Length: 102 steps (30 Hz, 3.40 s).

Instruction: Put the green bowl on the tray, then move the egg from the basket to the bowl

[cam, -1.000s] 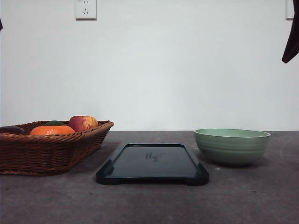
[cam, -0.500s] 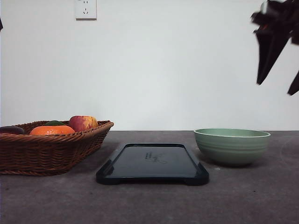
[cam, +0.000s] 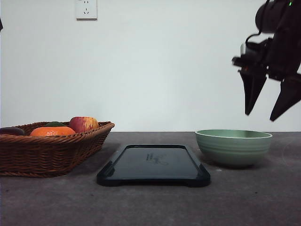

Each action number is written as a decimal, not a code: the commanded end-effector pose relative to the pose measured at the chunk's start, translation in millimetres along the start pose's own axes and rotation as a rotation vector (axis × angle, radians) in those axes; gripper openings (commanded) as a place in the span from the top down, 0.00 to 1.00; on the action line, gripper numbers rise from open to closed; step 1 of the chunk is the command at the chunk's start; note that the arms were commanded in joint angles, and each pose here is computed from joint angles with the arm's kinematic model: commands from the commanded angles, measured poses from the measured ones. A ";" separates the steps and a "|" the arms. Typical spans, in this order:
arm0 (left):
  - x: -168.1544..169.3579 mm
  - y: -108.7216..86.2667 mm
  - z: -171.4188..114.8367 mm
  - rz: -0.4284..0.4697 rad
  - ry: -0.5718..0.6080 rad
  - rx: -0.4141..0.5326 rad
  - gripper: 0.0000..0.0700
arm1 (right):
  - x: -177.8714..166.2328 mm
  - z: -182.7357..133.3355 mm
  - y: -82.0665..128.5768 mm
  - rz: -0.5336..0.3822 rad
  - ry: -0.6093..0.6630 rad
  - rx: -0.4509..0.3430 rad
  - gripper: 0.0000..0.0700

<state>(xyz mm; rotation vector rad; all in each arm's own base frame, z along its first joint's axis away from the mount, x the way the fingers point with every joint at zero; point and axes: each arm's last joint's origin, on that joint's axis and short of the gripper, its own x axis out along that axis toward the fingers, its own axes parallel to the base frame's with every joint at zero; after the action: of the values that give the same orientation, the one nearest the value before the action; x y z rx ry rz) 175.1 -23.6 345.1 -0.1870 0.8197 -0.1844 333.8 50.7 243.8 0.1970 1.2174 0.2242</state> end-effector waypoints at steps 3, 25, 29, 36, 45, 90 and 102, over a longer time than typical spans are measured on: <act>-4.5 -2.3 5.6 -0.010 -0.024 0.008 0.50 | 16.7 6.2 -2.0 -0.008 0.033 -0.007 0.52; -4.5 -2.3 5.6 -0.010 -0.024 0.009 0.50 | 29.6 5.1 -5.2 -0.021 0.131 -0.006 1.00; -4.5 -2.3 5.6 -0.010 -0.024 0.009 0.50 | 14.5 13.8 0.7 -0.019 0.131 -0.030 1.00; -4.5 -2.3 5.6 -0.010 -0.024 0.009 0.50 | -24.0 33.6 27.4 0.001 0.087 -0.102 1.00; -4.4 -2.3 5.7 -0.010 -0.024 0.009 0.50 | -28.1 34.3 86.4 0.067 0.030 -0.259 1.00; -2.8 -2.1 6.0 -0.009 -0.018 0.008 0.50 | 68.8 44.8 127.7 0.097 0.119 -0.311 0.56; -2.8 -2.1 6.4 -0.009 -0.022 0.009 0.50 | -24.4 27.5 126.1 0.056 -0.232 -0.356 0.60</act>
<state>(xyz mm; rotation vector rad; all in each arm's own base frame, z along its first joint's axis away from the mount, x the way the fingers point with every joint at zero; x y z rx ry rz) 175.7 -23.7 344.8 -0.1870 0.8215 -0.1846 343.4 161.5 323.9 -0.0446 0.8973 0.4521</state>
